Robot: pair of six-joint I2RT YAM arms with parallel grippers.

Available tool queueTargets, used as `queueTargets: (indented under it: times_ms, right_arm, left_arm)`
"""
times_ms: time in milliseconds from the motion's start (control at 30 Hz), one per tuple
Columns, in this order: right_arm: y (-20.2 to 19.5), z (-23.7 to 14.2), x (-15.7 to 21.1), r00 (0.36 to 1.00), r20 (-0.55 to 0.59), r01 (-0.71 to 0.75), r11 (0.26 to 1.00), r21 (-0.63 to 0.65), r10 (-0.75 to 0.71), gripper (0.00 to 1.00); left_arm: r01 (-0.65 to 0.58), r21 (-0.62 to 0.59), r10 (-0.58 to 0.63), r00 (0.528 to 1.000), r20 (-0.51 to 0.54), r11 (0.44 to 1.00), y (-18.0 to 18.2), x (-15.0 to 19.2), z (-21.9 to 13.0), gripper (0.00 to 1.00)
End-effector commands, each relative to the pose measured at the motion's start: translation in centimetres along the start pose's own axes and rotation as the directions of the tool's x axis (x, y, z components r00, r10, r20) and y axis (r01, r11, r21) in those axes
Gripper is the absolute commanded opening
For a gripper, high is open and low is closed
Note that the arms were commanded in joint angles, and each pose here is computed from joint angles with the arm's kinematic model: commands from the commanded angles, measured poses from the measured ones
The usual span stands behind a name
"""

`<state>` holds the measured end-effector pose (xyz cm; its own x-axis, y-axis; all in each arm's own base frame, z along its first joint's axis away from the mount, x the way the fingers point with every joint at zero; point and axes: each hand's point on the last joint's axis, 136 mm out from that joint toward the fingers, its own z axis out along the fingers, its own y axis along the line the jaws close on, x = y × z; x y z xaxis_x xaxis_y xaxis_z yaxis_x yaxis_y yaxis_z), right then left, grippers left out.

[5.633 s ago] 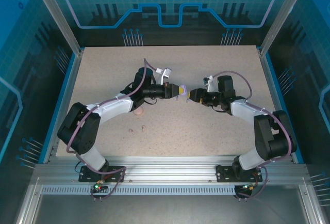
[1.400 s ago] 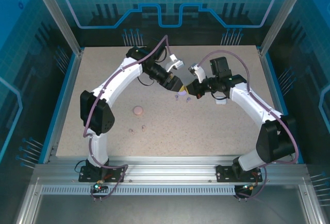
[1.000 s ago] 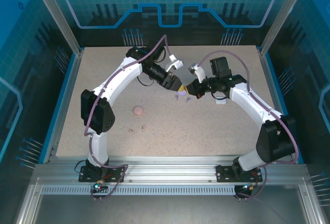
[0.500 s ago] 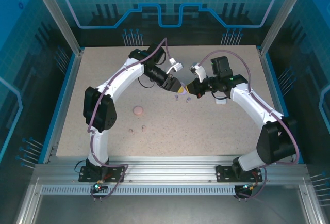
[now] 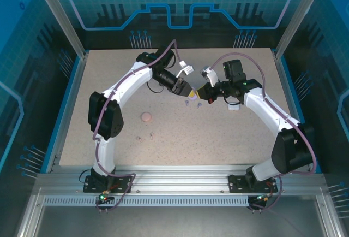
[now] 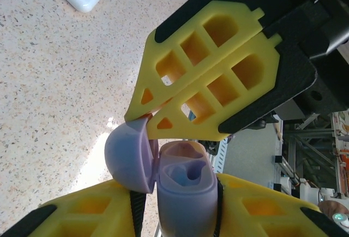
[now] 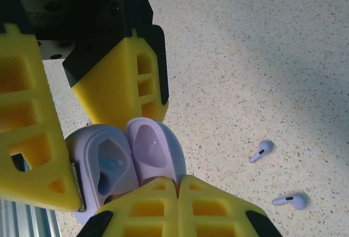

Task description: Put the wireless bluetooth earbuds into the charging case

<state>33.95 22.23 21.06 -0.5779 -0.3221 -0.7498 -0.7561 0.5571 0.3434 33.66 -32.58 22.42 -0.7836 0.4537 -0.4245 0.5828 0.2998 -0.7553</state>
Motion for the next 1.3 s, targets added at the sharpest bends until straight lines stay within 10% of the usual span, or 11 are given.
queueTargets:
  times_ms: [0,633,833,1267]
  right_arm:
    - [0.6,-0.9,-1.4,0.999,0.042,0.018,1.0,-0.013,-0.017,0.0]
    - [0.3,-1.2,-1.9,0.998,0.063,-0.008,1.0,0.014,0.008,0.0]
    - [-0.8,-2.4,-3.3,0.992,0.106,-0.073,0.993,0.094,0.063,0.35]
    - [-3.1,-7.8,-4.9,0.928,0.217,-0.352,0.906,0.235,0.304,0.59]
  left_arm:
    - [0.011,0.046,-0.011,1.0,0.006,0.999,0.0,0.0,0.2,0.37]
    - [0.002,0.069,-0.005,0.999,0.036,0.998,0.0,-0.3,0.4,0.0]
    - [-0.023,0.043,0.019,0.997,0.079,0.999,0.1,-0.3,0.0,0.0]
    - [-0.082,-0.064,0.096,0.959,0.268,0.995,-0.2,0.3,-3.8,0.0]
